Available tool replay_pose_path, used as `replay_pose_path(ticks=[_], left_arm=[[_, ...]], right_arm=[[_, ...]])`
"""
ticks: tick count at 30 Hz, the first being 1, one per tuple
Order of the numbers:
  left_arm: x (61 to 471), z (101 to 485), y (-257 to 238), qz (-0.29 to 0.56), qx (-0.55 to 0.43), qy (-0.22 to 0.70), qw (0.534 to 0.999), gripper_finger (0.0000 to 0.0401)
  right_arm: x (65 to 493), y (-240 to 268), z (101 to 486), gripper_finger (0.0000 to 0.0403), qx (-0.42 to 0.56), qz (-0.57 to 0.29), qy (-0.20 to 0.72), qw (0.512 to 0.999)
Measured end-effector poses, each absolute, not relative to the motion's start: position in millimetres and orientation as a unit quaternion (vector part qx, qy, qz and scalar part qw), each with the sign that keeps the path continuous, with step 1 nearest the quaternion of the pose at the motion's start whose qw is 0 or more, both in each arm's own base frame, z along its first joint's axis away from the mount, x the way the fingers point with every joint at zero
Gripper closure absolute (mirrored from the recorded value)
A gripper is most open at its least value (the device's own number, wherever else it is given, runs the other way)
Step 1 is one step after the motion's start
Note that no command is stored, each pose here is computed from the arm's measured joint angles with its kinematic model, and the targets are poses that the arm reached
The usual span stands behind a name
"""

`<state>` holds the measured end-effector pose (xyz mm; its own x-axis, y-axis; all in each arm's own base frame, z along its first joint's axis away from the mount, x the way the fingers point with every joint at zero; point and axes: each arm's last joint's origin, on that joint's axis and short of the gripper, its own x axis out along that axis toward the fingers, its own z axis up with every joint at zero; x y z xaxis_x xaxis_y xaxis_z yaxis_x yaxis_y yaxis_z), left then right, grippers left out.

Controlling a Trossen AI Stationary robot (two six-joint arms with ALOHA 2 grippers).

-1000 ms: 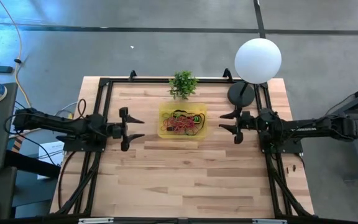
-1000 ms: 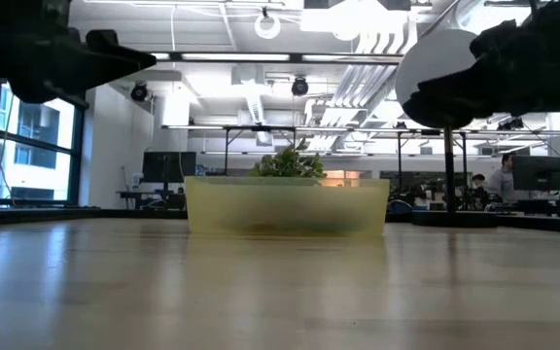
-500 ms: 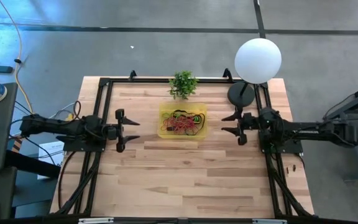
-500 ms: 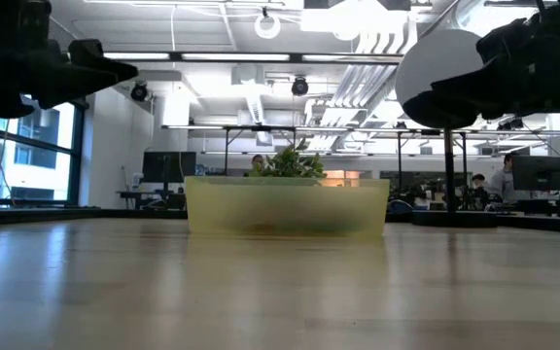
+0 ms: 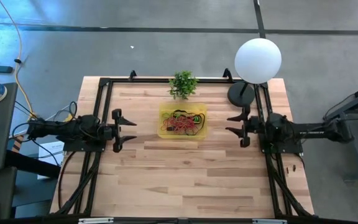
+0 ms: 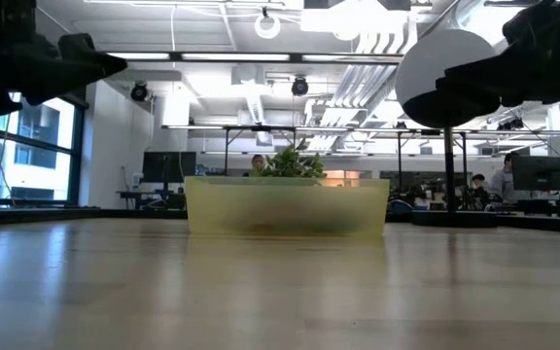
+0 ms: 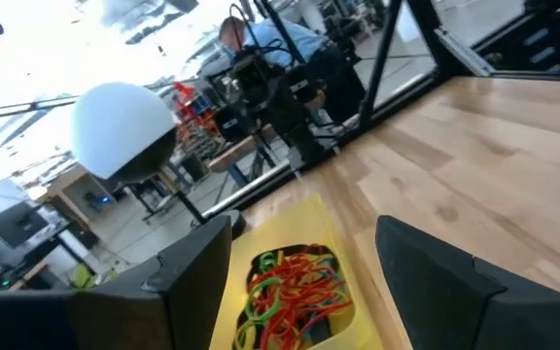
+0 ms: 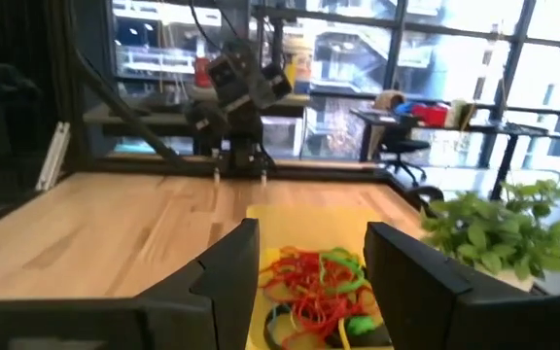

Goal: Pick and place rubber bands into bin
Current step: Return to Home Position

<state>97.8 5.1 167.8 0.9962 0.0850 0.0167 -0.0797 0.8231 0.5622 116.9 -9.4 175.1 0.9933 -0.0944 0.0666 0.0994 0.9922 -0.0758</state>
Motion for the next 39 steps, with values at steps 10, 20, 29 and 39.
replay_pose_path(ticks=[10,20,29,39], left_arm=[[97.5,167.8,4.1,0.026,0.298,-0.002,0.954,0.0155],[97.4,167.4,3.3,0.014,0.295,-0.003,0.956,0.0155],[97.5,167.3,3.3,0.013,0.307,-0.003,0.952,0.0155],[97.8,166.9,3.4,0.013,0.293,-0.001,0.956,0.0155]], right_arm=[[108.1,-1.7,170.4,0.0226,-0.039,-0.079,-0.009,0.996],[96.9,-0.8,170.6,0.0226,-0.039,-0.055,-0.017,0.998],[96.9,-0.7,170.3,0.0226,-0.046,-0.054,-0.012,0.997],[96.9,-0.8,170.3,0.0226,-0.046,-0.054,-0.011,0.997]])
